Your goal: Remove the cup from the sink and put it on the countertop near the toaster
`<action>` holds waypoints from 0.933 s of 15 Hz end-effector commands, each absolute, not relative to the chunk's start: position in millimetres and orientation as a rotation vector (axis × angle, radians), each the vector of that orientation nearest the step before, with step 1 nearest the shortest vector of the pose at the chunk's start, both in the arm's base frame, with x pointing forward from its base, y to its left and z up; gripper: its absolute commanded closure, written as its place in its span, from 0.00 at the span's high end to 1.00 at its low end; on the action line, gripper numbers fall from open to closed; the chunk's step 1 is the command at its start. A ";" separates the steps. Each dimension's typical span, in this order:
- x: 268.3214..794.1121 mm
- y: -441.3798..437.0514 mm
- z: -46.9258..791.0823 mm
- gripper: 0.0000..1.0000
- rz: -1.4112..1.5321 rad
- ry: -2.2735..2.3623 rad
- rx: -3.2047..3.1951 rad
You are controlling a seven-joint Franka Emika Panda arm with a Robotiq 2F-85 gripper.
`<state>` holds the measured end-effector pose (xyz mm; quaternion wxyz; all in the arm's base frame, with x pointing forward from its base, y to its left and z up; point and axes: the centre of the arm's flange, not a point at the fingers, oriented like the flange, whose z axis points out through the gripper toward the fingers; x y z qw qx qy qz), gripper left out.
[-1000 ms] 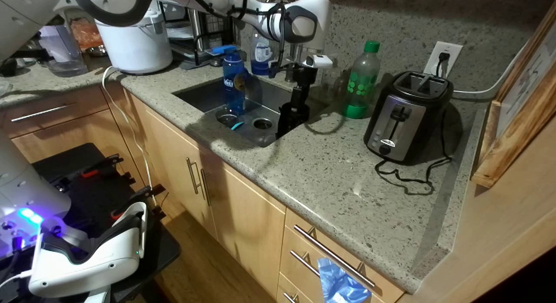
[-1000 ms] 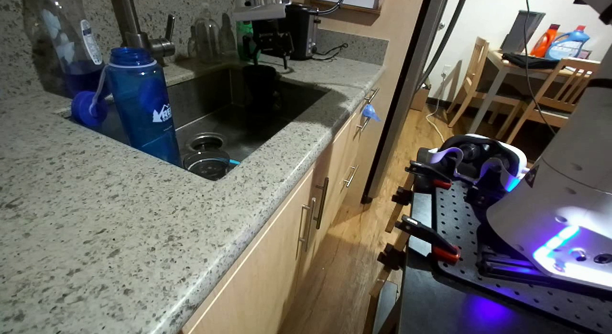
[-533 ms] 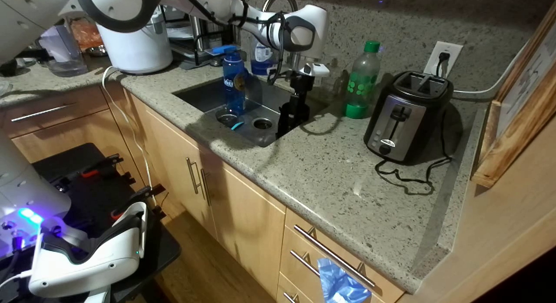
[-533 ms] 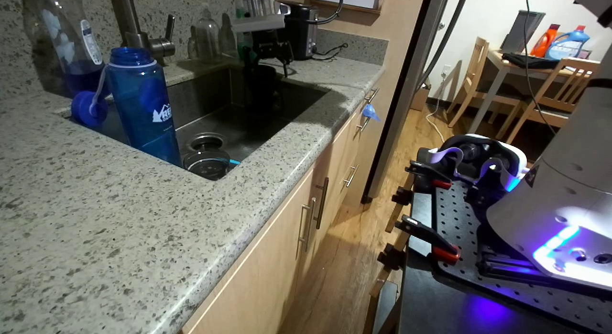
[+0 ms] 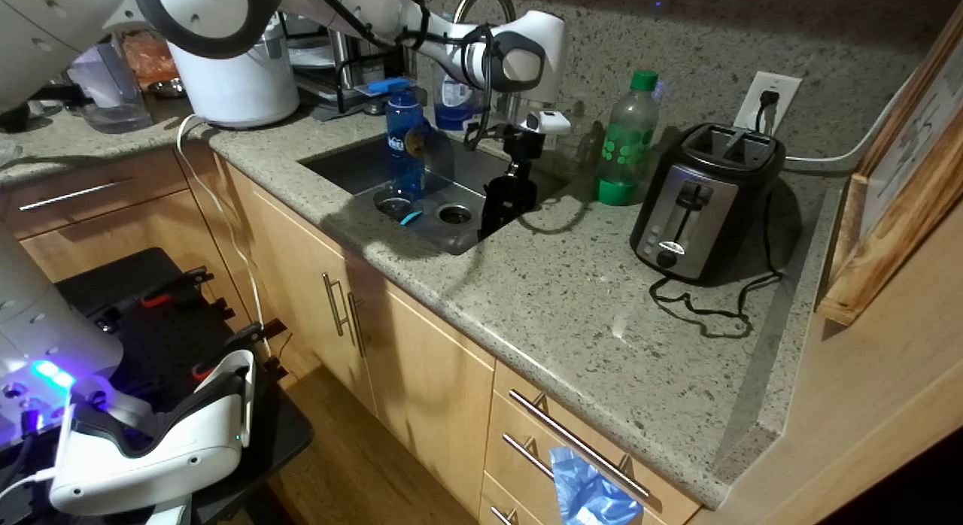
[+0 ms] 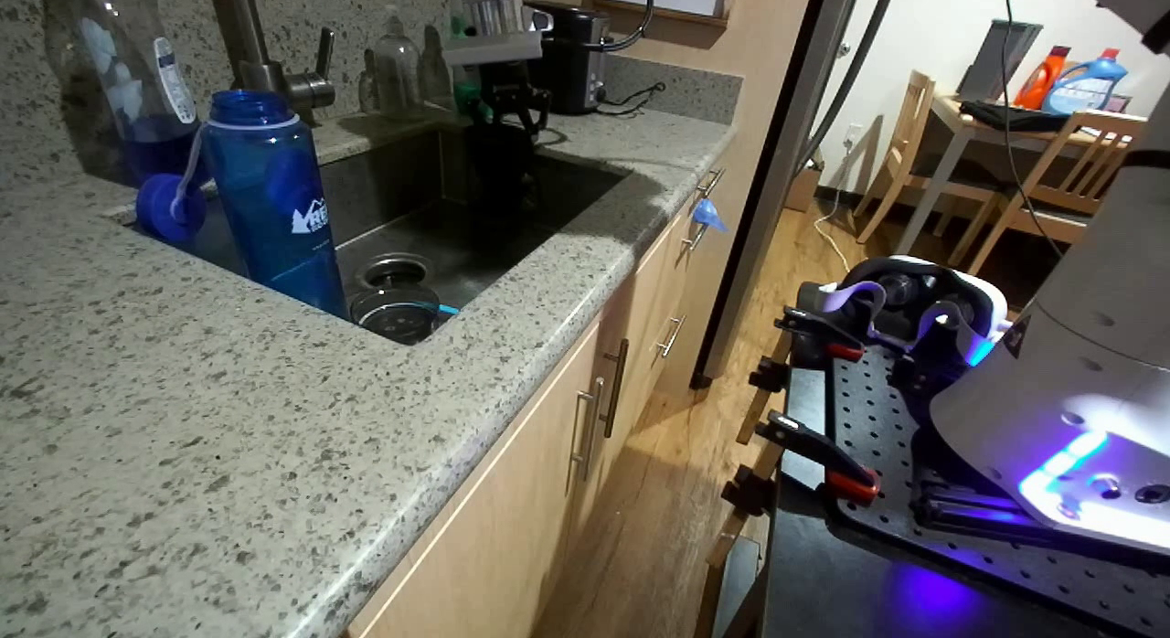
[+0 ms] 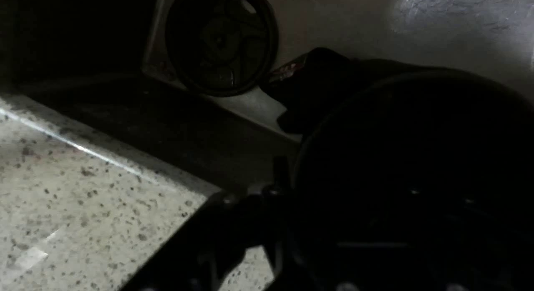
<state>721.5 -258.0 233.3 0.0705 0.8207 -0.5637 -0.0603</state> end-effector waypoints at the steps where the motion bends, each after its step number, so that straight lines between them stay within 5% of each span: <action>1: 723.0 -254.6 246.5 0.19 -0.113 -1.714 2.471; 4: 723.2 -252.5 259.8 0.00 -0.069 -1.716 2.489; 14: 725.5 -237.9 320.2 0.01 0.100 -1.703 2.577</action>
